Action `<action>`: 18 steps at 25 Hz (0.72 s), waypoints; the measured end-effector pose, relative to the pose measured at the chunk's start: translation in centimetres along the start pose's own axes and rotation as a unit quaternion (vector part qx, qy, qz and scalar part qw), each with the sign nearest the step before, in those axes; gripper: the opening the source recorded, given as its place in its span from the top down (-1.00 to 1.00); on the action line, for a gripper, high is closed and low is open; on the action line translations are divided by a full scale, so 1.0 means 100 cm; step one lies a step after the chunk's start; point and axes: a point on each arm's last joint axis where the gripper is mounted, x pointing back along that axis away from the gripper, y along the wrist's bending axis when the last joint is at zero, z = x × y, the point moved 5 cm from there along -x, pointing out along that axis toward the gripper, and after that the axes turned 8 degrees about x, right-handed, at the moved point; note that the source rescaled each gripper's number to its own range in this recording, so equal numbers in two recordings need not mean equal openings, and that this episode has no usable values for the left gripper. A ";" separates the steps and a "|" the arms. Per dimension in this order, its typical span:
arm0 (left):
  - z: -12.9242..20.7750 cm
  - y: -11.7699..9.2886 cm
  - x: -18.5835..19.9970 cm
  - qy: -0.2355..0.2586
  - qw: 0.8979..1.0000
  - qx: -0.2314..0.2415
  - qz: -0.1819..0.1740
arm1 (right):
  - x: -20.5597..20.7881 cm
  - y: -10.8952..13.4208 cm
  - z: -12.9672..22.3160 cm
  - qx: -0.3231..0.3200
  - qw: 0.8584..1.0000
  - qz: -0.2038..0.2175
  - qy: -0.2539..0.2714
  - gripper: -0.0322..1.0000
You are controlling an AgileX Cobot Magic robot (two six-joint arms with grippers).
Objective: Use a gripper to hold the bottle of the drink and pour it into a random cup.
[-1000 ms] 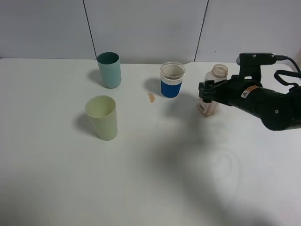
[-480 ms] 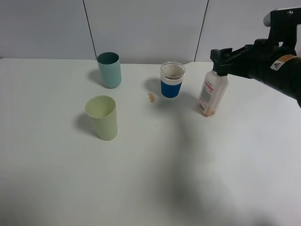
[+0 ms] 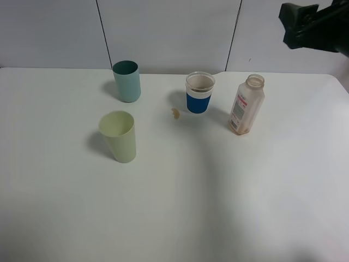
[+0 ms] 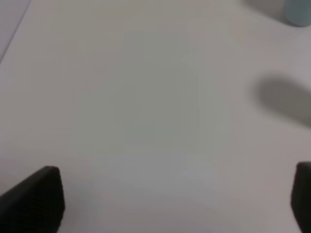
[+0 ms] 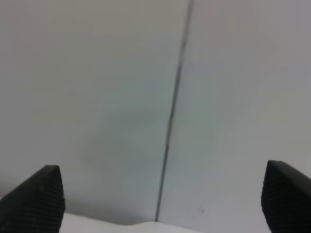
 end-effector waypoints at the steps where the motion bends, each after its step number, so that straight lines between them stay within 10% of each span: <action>1: 0.000 0.000 0.000 0.000 1.000 0.000 0.000 | 0.002 -0.003 -0.001 -0.003 1.000 0.008 0.002 -0.60; 18: 0.000 0.000 0.000 0.000 1.000 0.000 0.000 | 0.005 0.017 -0.024 0.096 0.988 -0.107 0.048 -0.60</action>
